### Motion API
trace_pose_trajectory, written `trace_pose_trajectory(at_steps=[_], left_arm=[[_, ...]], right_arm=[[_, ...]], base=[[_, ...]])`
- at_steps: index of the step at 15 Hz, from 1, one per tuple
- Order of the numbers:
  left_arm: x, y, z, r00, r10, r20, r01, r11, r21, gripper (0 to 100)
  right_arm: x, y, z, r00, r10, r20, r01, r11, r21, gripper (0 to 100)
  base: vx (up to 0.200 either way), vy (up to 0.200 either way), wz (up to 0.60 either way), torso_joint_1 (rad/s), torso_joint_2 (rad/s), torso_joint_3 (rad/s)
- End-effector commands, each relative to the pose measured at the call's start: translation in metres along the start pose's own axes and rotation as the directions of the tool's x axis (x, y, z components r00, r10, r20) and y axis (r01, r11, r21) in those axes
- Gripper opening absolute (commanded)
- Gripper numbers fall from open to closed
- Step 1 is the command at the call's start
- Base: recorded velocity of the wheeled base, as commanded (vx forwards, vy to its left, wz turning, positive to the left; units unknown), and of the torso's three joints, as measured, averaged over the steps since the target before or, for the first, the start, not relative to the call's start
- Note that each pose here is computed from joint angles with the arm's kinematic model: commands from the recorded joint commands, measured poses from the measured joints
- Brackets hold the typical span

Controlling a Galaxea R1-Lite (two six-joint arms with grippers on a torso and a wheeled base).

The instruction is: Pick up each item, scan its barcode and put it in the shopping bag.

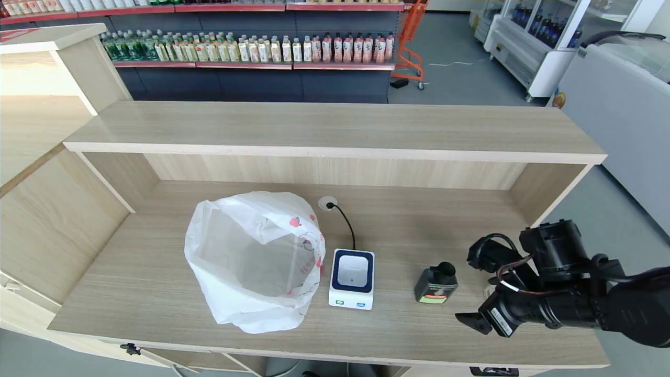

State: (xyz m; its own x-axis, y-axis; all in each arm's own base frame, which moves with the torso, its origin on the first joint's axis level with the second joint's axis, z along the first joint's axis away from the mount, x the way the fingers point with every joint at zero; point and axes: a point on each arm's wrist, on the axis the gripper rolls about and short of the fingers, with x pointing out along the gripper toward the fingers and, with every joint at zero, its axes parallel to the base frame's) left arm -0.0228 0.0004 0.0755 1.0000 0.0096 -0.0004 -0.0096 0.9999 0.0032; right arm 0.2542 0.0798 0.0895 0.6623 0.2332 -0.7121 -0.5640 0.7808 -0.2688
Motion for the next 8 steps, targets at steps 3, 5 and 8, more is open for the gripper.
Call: trace_pose_trajectory(at_steps=[3,5,8], left_arm=[[0.000,0.000,0.000,1.000,0.001,0.000,-0.001,1.000,0.000,100],[0.000,0.000,0.000,1.000,0.001,0.000,-0.001,1.000,0.000,100],[0.000,0.000,0.000,1.000,0.001,0.000,-0.001,1.000,0.000,100]], right_arm=[[0.049,0.006,0.000,1.000,0.017,0.015,-0.016,0.999,-0.043,100],[0.063,0.009,0.010,0.996,0.054,0.066,-0.051,0.997,-0.056,100],[0.075,0.014,0.022,0.988,0.112,0.110,-0.104,0.992,-0.077,100]], base=[[0.000,0.000,0.00,0.000,0.00,0.000],[0.000,0.000,0.00,0.000,0.00,0.000],[0.000,0.000,0.00,0.000,0.00,0.000]])
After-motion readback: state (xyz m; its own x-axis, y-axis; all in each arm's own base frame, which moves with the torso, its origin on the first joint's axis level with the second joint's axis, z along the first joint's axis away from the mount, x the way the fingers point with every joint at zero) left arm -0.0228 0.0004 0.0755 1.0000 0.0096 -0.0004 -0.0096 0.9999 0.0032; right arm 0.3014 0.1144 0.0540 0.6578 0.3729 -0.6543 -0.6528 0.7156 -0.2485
